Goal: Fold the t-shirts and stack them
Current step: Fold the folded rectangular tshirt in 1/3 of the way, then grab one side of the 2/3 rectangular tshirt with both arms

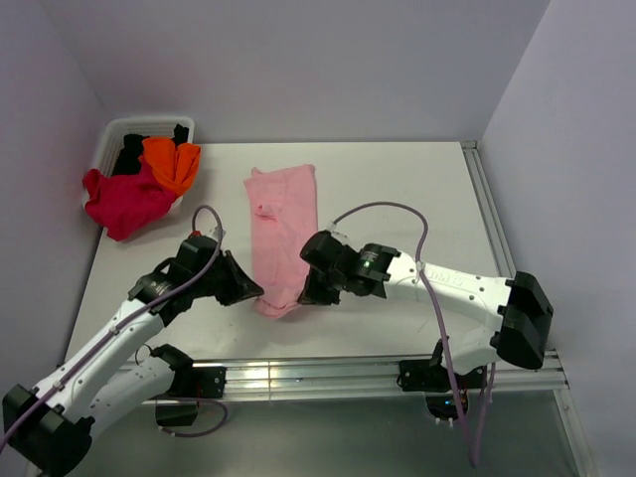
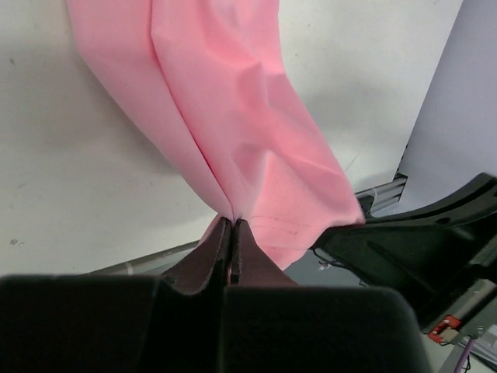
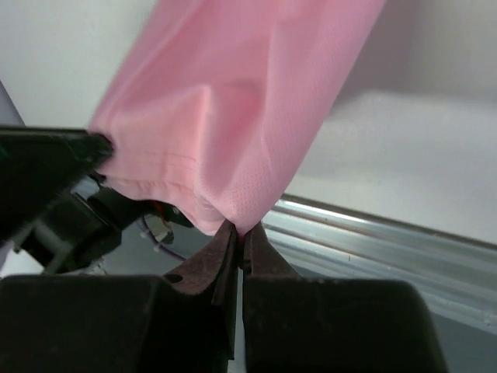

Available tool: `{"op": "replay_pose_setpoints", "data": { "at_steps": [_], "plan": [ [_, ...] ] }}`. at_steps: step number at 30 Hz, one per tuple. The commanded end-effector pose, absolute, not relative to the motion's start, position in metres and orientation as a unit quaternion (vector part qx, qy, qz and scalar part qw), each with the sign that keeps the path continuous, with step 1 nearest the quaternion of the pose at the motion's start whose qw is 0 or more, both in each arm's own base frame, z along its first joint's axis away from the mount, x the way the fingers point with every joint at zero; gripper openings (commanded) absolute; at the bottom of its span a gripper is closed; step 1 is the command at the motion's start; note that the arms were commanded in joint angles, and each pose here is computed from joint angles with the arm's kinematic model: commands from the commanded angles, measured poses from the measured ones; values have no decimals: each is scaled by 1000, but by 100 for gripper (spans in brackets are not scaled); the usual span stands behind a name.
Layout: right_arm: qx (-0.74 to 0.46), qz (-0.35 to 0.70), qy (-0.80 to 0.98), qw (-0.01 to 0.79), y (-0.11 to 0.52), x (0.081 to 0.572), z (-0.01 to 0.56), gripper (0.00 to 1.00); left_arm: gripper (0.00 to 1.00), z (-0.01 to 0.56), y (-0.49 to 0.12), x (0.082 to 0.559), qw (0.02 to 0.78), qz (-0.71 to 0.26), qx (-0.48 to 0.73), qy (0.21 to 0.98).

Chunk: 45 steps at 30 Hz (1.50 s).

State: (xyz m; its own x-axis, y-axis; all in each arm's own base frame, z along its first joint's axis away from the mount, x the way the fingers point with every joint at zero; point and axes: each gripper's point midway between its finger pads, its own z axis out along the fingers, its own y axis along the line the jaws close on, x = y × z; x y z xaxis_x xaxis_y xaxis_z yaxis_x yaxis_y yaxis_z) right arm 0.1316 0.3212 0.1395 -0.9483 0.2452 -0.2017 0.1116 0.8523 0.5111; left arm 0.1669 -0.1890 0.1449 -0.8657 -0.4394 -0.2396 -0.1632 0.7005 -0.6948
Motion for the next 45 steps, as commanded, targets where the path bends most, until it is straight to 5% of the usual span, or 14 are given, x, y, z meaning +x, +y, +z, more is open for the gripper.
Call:
{"op": "replay_pose_setpoints", "data": {
  "at_steps": [1, 15, 16, 17, 18, 19, 20, 21, 22, 30, 36, 45],
  "plan": [
    [87, 226, 956, 168, 311, 171, 148, 0, 0, 162, -197, 187, 219, -349, -159, 897],
    [76, 185, 962, 184, 311, 313, 140, 0, 0, 128, -183, 311, 195, -281, -203, 917],
    [74, 167, 968, 172, 313, 322, 123, 6, 2, 122, -177, 320, 190, -272, -211, 920],
    [77, 180, 963, 187, 317, 342, 137, 38, 5, 126, -168, 339, 198, -270, -224, 915],
    [73, 169, 966, 180, 319, 353, 123, 59, 9, 104, -163, 347, 173, -251, -236, 923],
    [78, 165, 966, 182, 318, 362, 123, 76, 23, 103, -162, 358, 173, -257, -232, 922],
    [81, 169, 964, 190, 321, 374, 138, 82, 96, 110, -161, 376, 184, -274, -225, 917],
    [89, 165, 964, 190, 317, 382, 139, 88, 100, 98, -163, 384, 167, -274, -219, 921],
    [92, 158, 966, 186, 316, 387, 134, 100, 99, 94, -157, 386, 155, -258, -213, 929],
    [119, 191, 949, 221, 295, 369, 174, 100, 99, 173, -139, 420, 248, -274, -181, 912],
    [139, 226, 942, 205, 279, 306, 143, 100, 99, 175, -129, 358, 254, -269, -200, 907],
    [131, 203, 958, 157, 279, 270, 68, 99, 97, 92, -128, 267, 205, -275, -263, 902]
  ]
}}
